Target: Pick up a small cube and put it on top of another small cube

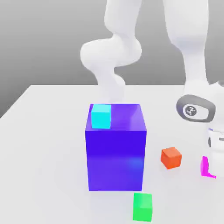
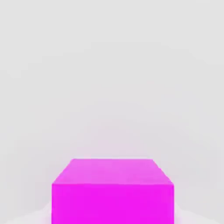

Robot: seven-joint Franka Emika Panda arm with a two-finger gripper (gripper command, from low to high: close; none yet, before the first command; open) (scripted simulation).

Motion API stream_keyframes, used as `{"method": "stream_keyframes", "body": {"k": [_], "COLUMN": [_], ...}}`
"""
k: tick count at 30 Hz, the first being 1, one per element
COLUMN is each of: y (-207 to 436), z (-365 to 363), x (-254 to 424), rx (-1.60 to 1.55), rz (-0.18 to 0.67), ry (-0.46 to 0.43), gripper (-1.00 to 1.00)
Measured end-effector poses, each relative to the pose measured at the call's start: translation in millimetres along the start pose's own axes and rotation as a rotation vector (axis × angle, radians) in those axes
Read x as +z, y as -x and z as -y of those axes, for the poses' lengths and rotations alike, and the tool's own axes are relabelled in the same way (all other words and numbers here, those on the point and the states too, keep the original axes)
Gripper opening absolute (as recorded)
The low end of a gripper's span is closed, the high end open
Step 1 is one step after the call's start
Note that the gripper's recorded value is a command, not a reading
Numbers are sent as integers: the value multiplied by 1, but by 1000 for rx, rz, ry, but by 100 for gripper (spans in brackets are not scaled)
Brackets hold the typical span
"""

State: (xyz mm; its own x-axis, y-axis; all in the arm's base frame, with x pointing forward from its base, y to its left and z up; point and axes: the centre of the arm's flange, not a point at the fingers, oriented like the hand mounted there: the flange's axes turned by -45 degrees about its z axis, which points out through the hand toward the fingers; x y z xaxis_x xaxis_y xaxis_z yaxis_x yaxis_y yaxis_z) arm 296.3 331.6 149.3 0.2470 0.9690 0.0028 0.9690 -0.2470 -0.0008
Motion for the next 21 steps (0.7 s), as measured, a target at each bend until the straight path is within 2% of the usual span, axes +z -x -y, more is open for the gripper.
{"method": "stream_keyframes", "body": {"k": [4,13,15,18,19,21], "y": [7,156,188,199,200,200], "z": [-12,-188,-213,-219,-219,-219], "x": [-41,-83,-74,-39,-33,-33], "rx": [44,825,963,1006,1009,1009], "rz": [5,10,4,2,3,3], "ry": [3,7,2,2,2,2], "gripper": [-100,-100,-100,-100,100,100]}}
